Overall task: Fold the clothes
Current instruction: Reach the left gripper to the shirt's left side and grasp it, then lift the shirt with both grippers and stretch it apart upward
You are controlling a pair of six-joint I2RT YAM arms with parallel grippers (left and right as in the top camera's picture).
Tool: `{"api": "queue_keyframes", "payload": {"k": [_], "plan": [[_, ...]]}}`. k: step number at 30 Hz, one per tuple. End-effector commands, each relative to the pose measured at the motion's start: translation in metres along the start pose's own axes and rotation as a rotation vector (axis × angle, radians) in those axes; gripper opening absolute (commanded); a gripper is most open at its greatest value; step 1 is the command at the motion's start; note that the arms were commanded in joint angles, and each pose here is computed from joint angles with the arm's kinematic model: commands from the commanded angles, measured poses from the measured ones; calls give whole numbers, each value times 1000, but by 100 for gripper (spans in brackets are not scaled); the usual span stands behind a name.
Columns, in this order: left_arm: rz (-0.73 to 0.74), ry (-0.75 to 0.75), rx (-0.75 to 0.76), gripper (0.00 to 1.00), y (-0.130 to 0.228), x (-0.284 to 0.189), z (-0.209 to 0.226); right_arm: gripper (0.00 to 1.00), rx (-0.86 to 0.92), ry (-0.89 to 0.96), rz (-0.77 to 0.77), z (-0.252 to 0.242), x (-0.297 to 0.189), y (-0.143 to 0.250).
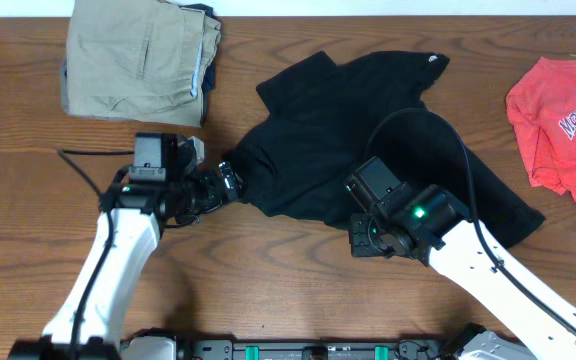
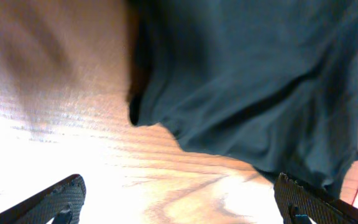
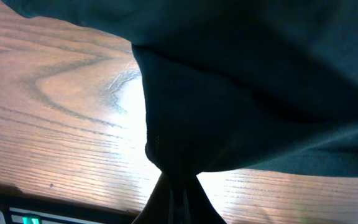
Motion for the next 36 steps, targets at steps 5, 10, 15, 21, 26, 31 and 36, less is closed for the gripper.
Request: {"api": "queue_keyframes", "payload": {"k": [5,10,15,21,26,31,36], "plan": [[76,-17,-69,98,-2,33,13,1,-14,-20,-16,4,-6,-3],[28,18,-7,98,-19,53,6,1,-15,-20,-17,5,-6,-3],[-9,62,80,98,-27,70,-13,1,-14,-19,-16,4,-6,-3],[-24,31,100,92,-29,76,-12,1,-14,-16,-12,4,-6,-2],[-19,20,96,61,-27,76,-10,1,-14,-17,-13,4,-6,-2],[-10,16,91,18,-25,76,-9,1,-14,-17,-14,4,-6,-3],[-21,22,97,6,-22,59,-16,1,-6,-28,-30,5,-9,-8]]}}
Point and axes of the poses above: each gripper's point midway between its finger pads, its own x axis out along the fingers, its own z axis along the line the jaws close on, y = z × x, the point moved 1 cm from there along -x, back along the fingers, and after that the axes turned 3 degrees about x, right-handed, at the moved point
